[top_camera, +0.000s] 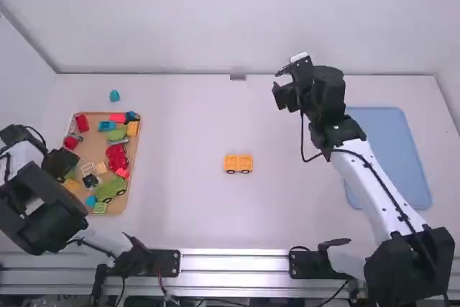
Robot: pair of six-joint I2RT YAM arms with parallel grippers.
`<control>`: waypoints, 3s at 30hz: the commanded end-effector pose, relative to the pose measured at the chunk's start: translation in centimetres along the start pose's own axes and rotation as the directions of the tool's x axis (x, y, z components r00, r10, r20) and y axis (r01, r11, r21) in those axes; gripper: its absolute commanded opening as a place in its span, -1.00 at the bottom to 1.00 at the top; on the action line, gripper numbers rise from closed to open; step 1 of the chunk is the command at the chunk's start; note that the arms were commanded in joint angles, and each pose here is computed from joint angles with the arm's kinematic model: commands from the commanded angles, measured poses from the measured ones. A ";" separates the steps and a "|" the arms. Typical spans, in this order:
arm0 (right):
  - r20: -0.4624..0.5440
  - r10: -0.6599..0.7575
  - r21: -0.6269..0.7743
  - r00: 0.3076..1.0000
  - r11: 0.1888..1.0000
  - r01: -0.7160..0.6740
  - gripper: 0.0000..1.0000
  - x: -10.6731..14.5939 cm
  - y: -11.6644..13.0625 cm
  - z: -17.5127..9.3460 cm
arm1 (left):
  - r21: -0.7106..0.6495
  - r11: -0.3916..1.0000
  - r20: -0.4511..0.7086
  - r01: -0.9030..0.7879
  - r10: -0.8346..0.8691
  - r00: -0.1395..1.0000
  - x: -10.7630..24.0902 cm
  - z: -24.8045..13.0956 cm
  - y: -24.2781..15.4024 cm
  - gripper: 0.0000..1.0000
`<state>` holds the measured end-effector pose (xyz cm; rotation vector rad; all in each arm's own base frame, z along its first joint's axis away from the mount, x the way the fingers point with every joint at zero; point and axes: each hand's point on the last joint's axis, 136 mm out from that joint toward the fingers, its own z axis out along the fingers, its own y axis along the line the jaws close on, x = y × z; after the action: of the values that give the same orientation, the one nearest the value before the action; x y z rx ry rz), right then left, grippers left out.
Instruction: Assemble lego blocks to make yellow taxi
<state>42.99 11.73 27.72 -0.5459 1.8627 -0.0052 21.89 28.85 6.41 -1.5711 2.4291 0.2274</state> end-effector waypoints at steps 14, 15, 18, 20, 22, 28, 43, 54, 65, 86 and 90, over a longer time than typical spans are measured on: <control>0.038 0.002 0.006 0.999 1.000 -0.002 0.97 -1.8 -0.3 -0.3 | 0.037 0.999 -0.175 -0.013 0.019 0.984 2.1 3.9 0.9 0.76; 0.038 0.002 0.006 0.999 1.000 -0.002 0.97 -1.7 -0.3 -0.3 | 0.034 0.999 -0.193 -0.016 0.022 0.981 2.3 4.2 0.8 0.70; 0.038 0.002 0.006 0.999 1.000 -0.002 0.97 -1.8 -0.3 -0.3 | 0.025 1.000 -0.216 -0.007 0.013 0.976 2.4 4.8 0.8 0.59; 0.038 0.002 0.006 0.999 1.000 -0.002 0.97 -1.7 -0.3 -0.3 | 0.025 1.000 -0.200 -0.006 0.011 0.980 2.0 5.0 0.8 0.56; 0.037 0.002 0.006 0.999 1.000 -0.002 0.97 -1.7 -0.3 -0.3 | 0.009 1.000 -0.178 -0.010 0.011 0.984 1.5 5.2 1.0 0.54; 0.039 0.002 0.006 0.999 1.000 -0.002 0.97 -1.8 -0.3 -0.3 | 0.027 1.000 -0.136 -0.007 0.011 0.991 1.1 6.1 0.7 0.35; 0.060 0.008 0.012 0.998 1.000 -0.009 0.97 -2.3 -0.4 -0.3 | 0.014 1.000 -0.157 -0.009 0.012 0.987 2.0 6.6 0.9 0.08; 0.063 0.008 0.013 0.998 1.000 -0.009 0.97 -2.4 -0.5 -0.3 | 0.011 1.000 -0.153 0.017 -0.015 0.988 2.8 7.5 1.1 0.08; 0.063 0.009 0.013 0.998 1.000 -0.010 0.97 -2.3 -0.5 -0.3 | 0.041 0.999 -0.140 0.013 -0.008 0.990 2.5 7.7 0.6 -0.34; 0.168 0.031 -0.324 0.985 0.946 0.025 0.97 -4.2 5.3 -1.2 | 0.397 0.860 0.306 -0.321 0.205 0.929 0.4 -9.2 -8.3 -0.89; 0.204 0.098 -0.444 0.974 0.896 0.003 0.97 -4.7 6.8 -0.6 | 0.513 0.635 0.491 -0.578 0.335 0.804 3.9 -13.5 -14.9 -0.94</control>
<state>41.55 17.49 29.65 -0.7345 1.6938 0.3446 30.43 21.88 18.56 -0.8126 2.1716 -0.0065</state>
